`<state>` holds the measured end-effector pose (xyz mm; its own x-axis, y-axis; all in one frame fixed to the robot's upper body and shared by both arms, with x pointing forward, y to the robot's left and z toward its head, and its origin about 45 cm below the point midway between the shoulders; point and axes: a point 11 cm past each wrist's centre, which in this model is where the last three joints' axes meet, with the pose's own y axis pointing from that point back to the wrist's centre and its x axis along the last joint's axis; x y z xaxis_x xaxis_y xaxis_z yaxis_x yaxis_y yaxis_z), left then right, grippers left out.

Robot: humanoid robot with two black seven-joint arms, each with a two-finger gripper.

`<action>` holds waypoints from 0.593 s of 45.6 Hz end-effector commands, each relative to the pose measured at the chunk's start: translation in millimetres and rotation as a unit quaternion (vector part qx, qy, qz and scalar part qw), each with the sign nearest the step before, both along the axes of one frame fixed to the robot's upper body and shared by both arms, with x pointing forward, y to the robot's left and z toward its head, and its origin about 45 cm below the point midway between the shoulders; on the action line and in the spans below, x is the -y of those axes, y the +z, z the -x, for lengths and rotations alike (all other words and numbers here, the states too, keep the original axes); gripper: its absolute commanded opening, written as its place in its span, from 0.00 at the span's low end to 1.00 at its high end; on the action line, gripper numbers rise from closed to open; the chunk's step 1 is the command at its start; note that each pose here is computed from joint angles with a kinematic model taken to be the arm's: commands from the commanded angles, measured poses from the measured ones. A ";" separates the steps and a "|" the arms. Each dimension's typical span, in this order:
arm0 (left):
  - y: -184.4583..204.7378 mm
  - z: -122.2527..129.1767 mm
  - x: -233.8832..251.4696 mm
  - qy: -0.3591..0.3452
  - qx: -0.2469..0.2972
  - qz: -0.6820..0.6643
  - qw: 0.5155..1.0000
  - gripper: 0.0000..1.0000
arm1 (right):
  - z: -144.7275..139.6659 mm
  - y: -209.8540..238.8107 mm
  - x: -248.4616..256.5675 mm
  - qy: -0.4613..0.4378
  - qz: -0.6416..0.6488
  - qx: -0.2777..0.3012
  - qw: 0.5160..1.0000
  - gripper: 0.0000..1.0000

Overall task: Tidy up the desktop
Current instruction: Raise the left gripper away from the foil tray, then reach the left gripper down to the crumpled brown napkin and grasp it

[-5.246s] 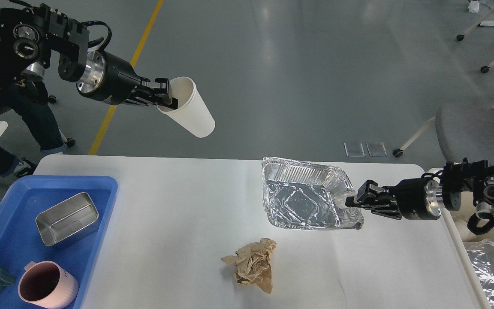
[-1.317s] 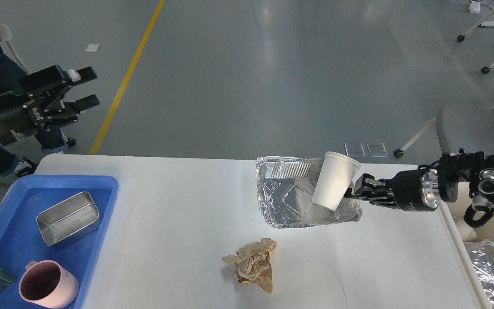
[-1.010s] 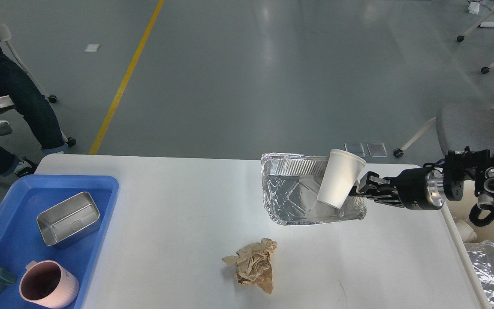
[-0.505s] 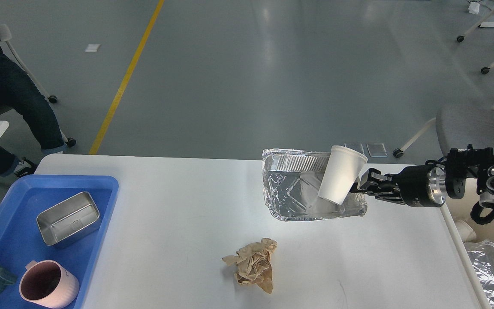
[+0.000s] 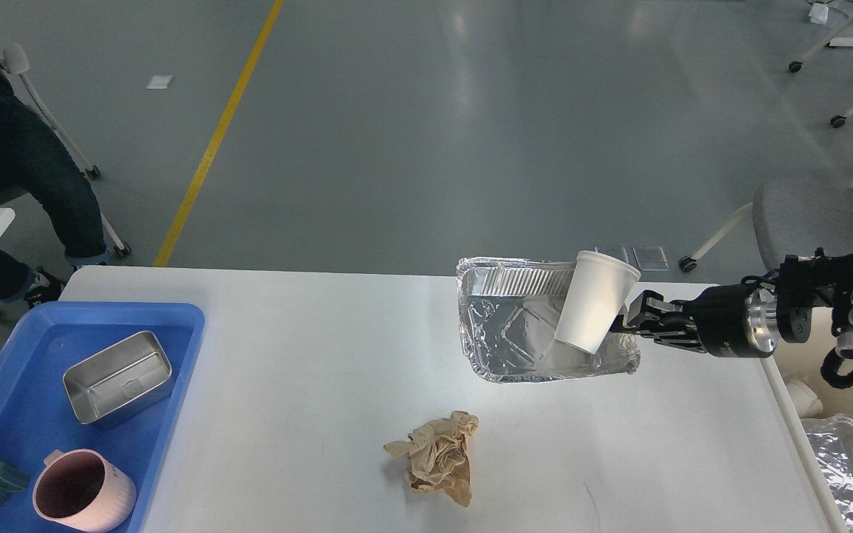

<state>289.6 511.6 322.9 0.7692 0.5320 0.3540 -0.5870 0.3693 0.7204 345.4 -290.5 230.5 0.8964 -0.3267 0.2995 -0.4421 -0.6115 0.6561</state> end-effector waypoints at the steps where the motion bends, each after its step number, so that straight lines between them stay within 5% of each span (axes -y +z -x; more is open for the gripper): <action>1: -28.0 -30.9 47.4 -0.065 0.006 0.009 0.998 0.98 | -0.3 0.1 -0.3 0.000 0.000 0.001 1.000 0.00; 14: -113.5 -79.8 193.7 -0.190 -0.049 -0.010 0.980 0.98 | 0.2 -0.3 0.4 0.000 0.000 0.000 1.000 0.00; 27: -175.4 -77.8 306.3 -0.257 -0.108 -0.011 0.960 0.98 | 2.3 -3.7 0.7 -0.001 0.000 -0.005 1.000 0.00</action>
